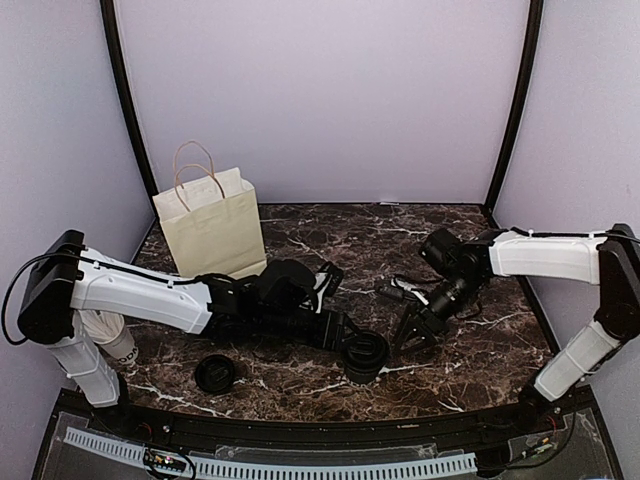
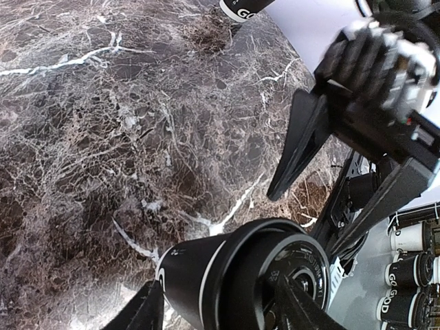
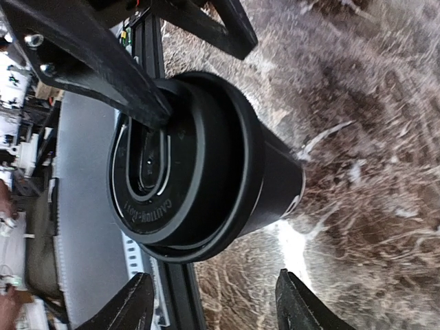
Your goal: Pack the takeout coffee
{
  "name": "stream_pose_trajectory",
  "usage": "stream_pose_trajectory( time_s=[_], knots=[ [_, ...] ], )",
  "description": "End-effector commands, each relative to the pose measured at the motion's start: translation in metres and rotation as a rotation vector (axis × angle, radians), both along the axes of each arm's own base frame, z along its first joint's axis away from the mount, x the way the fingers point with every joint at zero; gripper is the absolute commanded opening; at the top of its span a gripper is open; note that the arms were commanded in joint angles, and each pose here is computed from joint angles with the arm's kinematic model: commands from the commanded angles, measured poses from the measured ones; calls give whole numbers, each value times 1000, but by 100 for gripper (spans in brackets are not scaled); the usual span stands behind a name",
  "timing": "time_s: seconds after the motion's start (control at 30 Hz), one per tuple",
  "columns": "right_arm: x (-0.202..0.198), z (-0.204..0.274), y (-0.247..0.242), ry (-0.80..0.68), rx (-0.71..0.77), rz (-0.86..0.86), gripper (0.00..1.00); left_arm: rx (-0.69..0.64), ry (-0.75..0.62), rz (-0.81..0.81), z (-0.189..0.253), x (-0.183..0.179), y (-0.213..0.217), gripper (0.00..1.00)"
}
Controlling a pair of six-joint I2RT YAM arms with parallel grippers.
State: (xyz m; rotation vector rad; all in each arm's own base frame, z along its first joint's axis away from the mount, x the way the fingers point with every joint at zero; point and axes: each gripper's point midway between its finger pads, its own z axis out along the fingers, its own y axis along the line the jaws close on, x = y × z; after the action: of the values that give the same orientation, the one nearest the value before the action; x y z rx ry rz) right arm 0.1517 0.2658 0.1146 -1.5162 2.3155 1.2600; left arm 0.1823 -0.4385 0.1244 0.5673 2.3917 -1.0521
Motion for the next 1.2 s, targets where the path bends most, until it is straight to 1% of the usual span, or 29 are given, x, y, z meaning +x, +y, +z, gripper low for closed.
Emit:
stream_pose_trajectory(
  time_s=[0.0, 0.37, 0.57, 0.7, 0.83, 0.93, 0.97, 1.07, 1.17],
  knots=[
    [-10, 5, 4, 130, 33, 8, 62, 90, 56, 12, -30, -8, 17, 58],
    [-7, 3, 10, 169, 41, 5, 63, 101, 70, 14, -38, -8, 17, 56],
    [5, -13, 16, 193, 0, -24, 61, 108, 77, 11, -43, -8, 15, 56],
    [15, -38, 11, 193, -99, -78, 60, 117, 90, 14, -48, -9, 17, 55],
    [33, -81, -6, 156, -304, -161, 55, 141, 102, 22, -57, -10, 20, 55],
    [39, -101, -16, 160, -393, -192, 55, 153, 110, 26, -62, -10, 21, 55],
    [39, -103, -16, 168, -396, -190, 55, 157, 110, 26, -64, -9, 21, 55],
    [32, -83, -4, 199, -304, -143, 54, 162, 97, 25, -61, -7, 21, 55],
    [39, -36, 9, 124, -185, -106, 55, 147, 46, 20, -47, -2, 20, 55]
  ],
)
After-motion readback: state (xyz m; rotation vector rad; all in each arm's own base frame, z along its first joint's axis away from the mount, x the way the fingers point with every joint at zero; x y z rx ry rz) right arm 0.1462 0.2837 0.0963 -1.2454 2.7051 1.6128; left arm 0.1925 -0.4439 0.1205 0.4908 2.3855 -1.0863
